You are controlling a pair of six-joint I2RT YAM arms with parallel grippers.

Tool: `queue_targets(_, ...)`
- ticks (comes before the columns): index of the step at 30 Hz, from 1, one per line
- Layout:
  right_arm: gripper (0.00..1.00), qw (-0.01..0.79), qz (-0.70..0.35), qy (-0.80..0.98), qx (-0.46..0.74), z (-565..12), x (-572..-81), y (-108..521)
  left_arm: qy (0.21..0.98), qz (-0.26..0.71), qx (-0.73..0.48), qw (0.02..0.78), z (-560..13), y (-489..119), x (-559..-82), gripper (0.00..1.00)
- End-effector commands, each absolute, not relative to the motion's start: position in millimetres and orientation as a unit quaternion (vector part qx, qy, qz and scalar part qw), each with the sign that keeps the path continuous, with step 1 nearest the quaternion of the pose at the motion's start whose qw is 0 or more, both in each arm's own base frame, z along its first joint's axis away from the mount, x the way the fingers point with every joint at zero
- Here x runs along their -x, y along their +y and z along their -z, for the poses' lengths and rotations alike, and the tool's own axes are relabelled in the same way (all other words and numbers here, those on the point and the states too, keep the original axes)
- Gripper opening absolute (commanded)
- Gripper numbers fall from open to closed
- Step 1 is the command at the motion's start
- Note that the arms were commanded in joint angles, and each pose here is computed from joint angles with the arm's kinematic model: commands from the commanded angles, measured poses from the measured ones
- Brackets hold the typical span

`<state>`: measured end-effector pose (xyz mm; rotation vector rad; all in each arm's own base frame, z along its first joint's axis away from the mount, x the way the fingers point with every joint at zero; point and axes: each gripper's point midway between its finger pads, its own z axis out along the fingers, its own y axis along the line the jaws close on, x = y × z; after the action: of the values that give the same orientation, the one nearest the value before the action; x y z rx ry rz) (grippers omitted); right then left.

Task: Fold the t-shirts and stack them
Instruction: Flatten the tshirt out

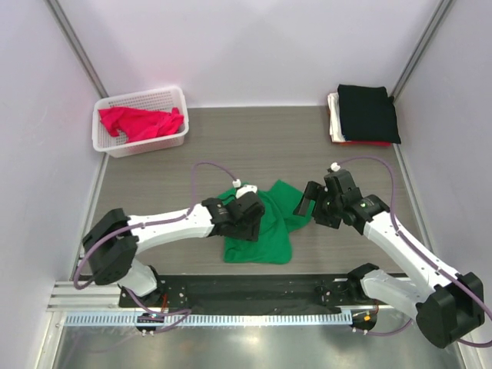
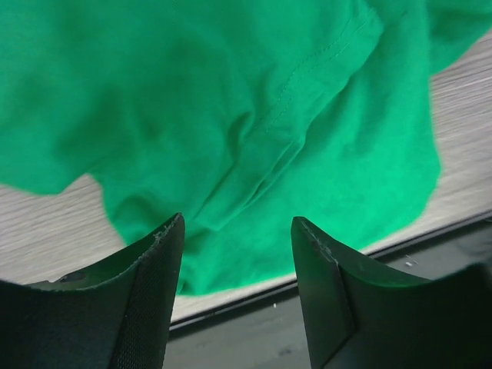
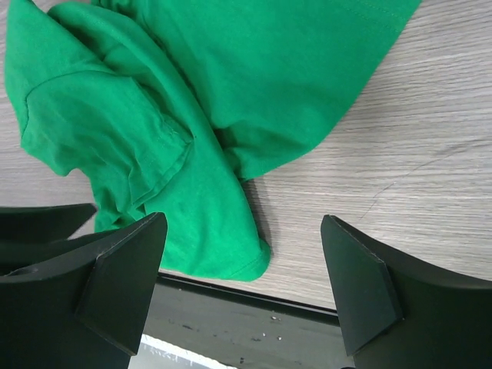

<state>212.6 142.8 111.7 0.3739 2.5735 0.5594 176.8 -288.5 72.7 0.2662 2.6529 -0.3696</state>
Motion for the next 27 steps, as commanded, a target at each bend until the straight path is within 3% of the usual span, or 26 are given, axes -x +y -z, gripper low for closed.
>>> queue_targets(1, 0.88, 0.253, -0.202, 0.935, -0.145, -113, -210, 138, 0.951, 0.151, -0.096, 0.252, -78, -312, -188, 0.59)
queue_targets(10, 0.88, 0.259, -0.206, 0.934, -0.136, -117, -209, 138, 0.95, 0.098, -0.112, 0.273, -63, -313, -205, 0.5)
queue_targets(22, 0.88, 0.261, -0.203, 0.934, -0.132, -117, -209, 137, 0.953, 0.075, -0.124, 0.264, -50, -313, -208, 0.31)
queue_targets(27, 0.88, 0.262, -0.202, 0.934, -0.134, -117, -209, 136, 0.949, 0.076, -0.116, 0.283, -68, -308, -211, 0.01)
